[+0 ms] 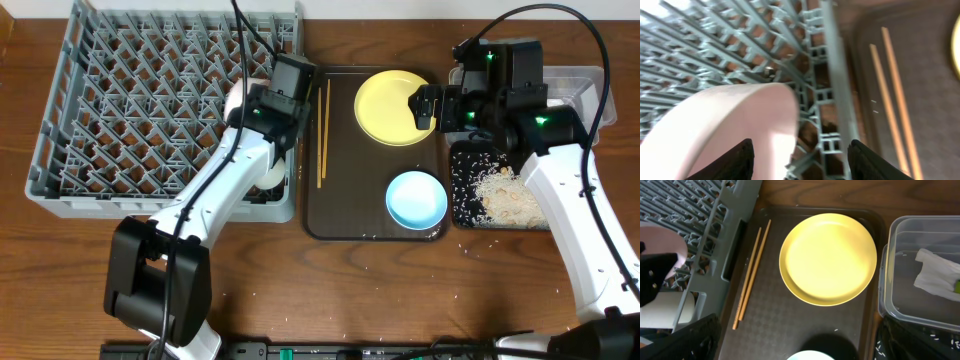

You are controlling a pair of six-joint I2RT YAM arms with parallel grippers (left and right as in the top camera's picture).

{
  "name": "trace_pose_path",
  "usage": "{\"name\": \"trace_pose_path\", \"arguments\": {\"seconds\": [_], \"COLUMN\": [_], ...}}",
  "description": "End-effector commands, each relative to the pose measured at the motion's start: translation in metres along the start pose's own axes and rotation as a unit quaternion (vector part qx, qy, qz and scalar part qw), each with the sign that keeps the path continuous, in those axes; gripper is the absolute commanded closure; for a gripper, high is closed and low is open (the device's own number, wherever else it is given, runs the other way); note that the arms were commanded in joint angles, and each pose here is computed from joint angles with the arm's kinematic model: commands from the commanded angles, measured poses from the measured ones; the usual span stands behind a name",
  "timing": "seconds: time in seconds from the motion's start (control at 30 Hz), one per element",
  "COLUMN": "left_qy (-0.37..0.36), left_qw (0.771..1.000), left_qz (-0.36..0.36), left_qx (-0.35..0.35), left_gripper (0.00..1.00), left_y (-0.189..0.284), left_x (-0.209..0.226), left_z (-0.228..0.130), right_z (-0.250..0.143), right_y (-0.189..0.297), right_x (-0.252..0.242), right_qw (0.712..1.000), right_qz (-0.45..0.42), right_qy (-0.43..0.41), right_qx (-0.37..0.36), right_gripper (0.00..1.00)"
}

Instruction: Sort waste into correct bins and load items into the dishwasher

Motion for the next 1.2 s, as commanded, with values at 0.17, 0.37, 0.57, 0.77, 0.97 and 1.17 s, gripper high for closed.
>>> {"name": "trace_pose_path", "arguments": {"seconds": [0.17, 0.37, 0.57, 0.77, 0.97, 1.17], "left_qy": [0.006, 0.012, 0.012, 0.051, 0.151, 0.225], "left_qw": [0.999, 0.999, 0.999, 0.997, 0.983, 0.959], "left_qz": [0.045, 0.046, 0.047, 0.056, -0.099, -0.169], "left_qx": [-0.005, -0.018, -0.019, -0.019, -0.027, -0.027], "left_gripper": [0.38, 0.38, 0.38, 0.38, 0.38, 0.38], "left_y": [-0.003, -0.003, -0.003, 0.001, 0.035, 0.034], "left_x": [0.013, 0.014, 0.014, 0.024, 0.052, 0.090], "left_z": [0.002, 0.007, 0.007, 0.012, 0.036, 0.032], "right_z": [0.001, 0.001, 0.001, 0.001, 0.001, 0.001], "right_y": [0.000, 0.000, 0.000, 0.000, 0.000, 0.000], "right_x": [0.002, 0.003, 0.003, 0.003, 0.003, 0.003], "right_qw": [1.000, 1.000, 1.000, 1.000, 1.000, 1.000], "right_qz": [0.001, 0.001, 0.001, 0.001, 0.002, 0.001], "right_qy": [0.010, 0.010, 0.010, 0.010, 0.010, 0.010], "right_qx": [-0.001, -0.001, -0.001, -0.001, -0.001, -0.001], "right_gripper": [0.01, 0.01, 0.01, 0.01, 0.01, 0.01]}}
Point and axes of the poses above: each gripper's point midway between its finger pads, its own y axis back along the fingers, its own x axis along the line the jaws close on, z = x × y, the point moved 5 cm from there along y, back along the fingers, and after that the axes turned 5 degrees about -y, right-handed, at the moved point
